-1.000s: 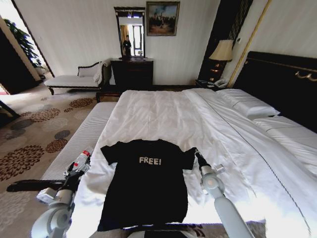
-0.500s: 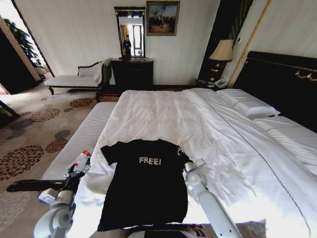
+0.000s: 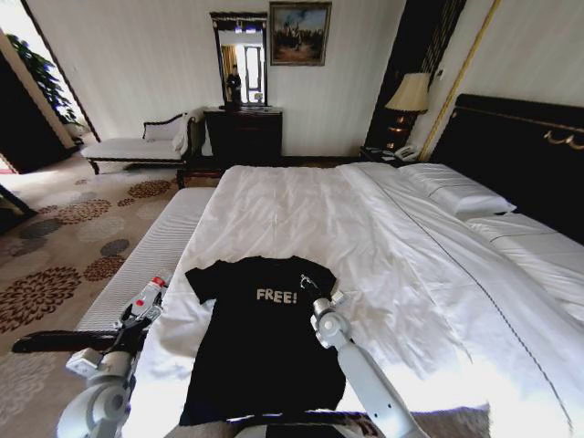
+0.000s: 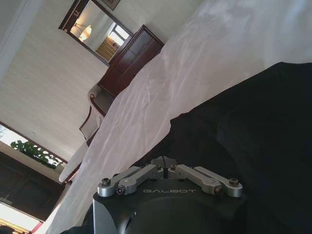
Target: Fold the clothes on the bed.
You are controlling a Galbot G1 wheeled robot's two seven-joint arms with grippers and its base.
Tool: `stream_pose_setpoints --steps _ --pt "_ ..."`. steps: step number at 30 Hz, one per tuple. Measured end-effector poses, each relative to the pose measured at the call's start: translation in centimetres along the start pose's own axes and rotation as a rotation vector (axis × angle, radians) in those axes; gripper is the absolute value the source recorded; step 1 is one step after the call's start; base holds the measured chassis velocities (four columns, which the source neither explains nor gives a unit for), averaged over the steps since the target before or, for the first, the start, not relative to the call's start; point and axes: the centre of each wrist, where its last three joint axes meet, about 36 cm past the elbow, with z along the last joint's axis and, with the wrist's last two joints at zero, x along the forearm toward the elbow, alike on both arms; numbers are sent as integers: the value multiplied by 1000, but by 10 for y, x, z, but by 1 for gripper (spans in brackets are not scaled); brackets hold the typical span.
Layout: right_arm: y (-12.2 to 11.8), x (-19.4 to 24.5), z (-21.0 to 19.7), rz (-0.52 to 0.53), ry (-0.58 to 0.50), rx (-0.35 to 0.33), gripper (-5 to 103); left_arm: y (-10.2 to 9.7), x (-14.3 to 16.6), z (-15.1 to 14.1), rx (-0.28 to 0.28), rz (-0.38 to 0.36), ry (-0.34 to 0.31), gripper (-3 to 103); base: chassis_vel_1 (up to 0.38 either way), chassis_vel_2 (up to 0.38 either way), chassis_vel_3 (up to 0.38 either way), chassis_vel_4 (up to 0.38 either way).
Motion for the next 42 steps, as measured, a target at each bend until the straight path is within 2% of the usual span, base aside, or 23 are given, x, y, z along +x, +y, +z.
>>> stream_pose_setpoints --steps 2,5,6,7,9,10,12,14,15,16,17,18,19,22,23,25,28,37,40,42 --pt "1 0 2 -1 1 5 -3 -1 0 0 1 1 0 100 0 0 0 0" --pt "6 5 6 -46 -18 18 13 -3 0 0 1 4 0 100 0 0 0 0" --pt "6 5 6 -46 -18 18 13 -3 0 0 1 4 0 100 0 0 0 0" --pt "9 8 2 -71 -39 13 13 -2 1 0 0 4 1 100 0 0 0 0" --pt "15 17 -25 -148 -144 -4 24 2 1 -3 -6 1 1 100 0 0 0 0" --pt "15 17 -25 -148 -144 -4 24 2 1 -3 -6 1 1 100 0 0 0 0" --pt "15 23 -41 -170 -197 -15 35 4 1 -3 -8 -1 1 100 0 0 0 0" --pt "5 32 -65 -140 -253 -50 46 4 0 -2 -8 2 3 100 0 0 0 0" --pt "5 32 -65 -140 -253 -50 46 4 0 -2 -8 2 3 100 0 0 0 0" --pt "0 34 -70 -113 -257 -56 46 3 -1 -2 -6 6 4 100 0 0 0 0" --pt "-10 35 -75 -43 -255 -63 51 0 -2 0 -3 13 6 100 0 0 0 0" --pt "-16 34 -76 8 -240 -67 57 -2 -3 2 -3 18 8 100 0 0 0 0" --pt "-16 34 -76 8 -240 -67 57 -2 -3 2 -3 18 8 100 0 0 0 0" --pt "-29 29 -77 109 -187 -87 73 -6 -4 4 -4 27 13 100 0 0 0 0" --pt "-32 25 -79 126 -172 -95 79 -6 -4 4 -5 28 12 100 0 0 0 0" --pt "-34 22 -79 134 -161 -100 79 -6 -4 3 -6 29 11 100 0 0 0 0" --pt "-38 13 -81 169 -143 -107 95 0 -3 -2 -11 22 5 100 0 0 0 0" --pt "-45 13 -72 214 -122 -88 102 7 -2 -6 -6 8 -2 100 0 0 0 0" --pt "-54 10 -64 238 -108 -72 88 2 -2 -3 2 15 0 100 0 0 0 0" --pt "-55 9 -63 241 -107 -71 88 1 -2 -3 2 16 0 100 0 0 0 0"
